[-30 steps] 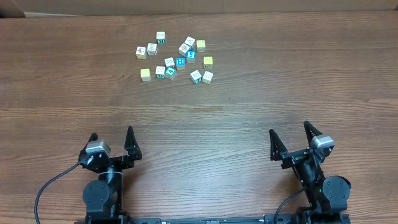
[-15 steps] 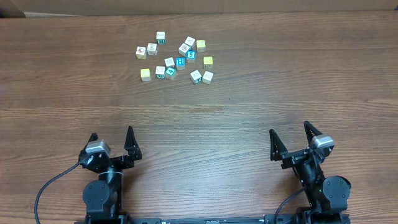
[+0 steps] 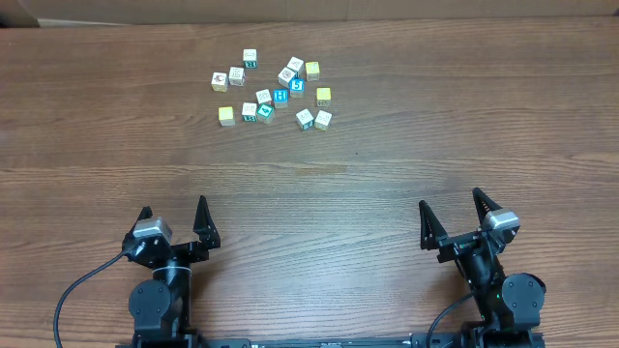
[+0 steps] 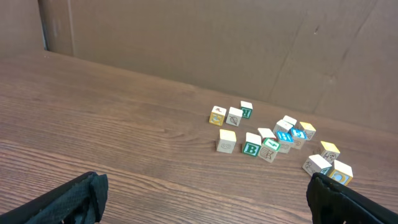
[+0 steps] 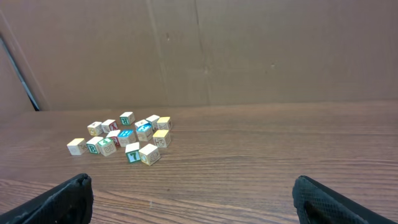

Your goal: Form a circle

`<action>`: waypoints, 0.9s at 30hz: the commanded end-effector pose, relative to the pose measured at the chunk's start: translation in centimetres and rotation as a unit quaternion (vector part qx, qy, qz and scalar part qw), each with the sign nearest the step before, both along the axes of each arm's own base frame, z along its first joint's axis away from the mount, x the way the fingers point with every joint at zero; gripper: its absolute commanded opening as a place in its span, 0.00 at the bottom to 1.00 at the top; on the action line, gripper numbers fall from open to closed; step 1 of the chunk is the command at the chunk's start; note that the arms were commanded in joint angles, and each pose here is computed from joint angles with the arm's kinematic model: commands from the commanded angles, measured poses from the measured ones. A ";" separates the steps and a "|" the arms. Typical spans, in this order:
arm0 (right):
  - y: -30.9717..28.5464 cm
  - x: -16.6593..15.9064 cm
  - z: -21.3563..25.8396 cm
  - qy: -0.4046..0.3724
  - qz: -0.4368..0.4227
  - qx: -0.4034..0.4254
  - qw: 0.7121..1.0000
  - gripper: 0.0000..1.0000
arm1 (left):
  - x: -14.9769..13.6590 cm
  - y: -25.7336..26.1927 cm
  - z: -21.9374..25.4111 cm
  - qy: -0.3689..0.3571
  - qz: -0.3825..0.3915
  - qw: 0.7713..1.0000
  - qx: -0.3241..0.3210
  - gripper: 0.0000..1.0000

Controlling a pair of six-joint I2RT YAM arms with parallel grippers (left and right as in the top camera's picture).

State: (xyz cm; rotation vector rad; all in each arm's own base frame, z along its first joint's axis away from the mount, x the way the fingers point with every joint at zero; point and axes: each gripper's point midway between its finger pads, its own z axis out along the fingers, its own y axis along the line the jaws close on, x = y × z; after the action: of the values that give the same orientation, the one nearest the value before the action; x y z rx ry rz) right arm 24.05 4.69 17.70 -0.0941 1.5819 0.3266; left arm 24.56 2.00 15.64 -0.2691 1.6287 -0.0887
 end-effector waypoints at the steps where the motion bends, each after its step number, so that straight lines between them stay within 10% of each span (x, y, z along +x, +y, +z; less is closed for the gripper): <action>1: -0.2 0.0 -0.1 -0.003 -0.005 0.002 1.000 1.00 | 0.0 -0.1 0.1 -0.003 -0.004 1.000 0.011 1.00; 27: 1.4 -1.3 3.0 -0.005 0.045 0.014 0.999 1.00 | 0.0 -0.1 0.1 -0.003 -0.004 1.000 0.011 1.00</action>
State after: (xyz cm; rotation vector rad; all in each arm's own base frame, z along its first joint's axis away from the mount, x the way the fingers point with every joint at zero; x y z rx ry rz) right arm 23.50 5.93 16.77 -0.1338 1.6396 0.4026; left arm 24.56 2.00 15.64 -0.2691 1.6287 -0.0887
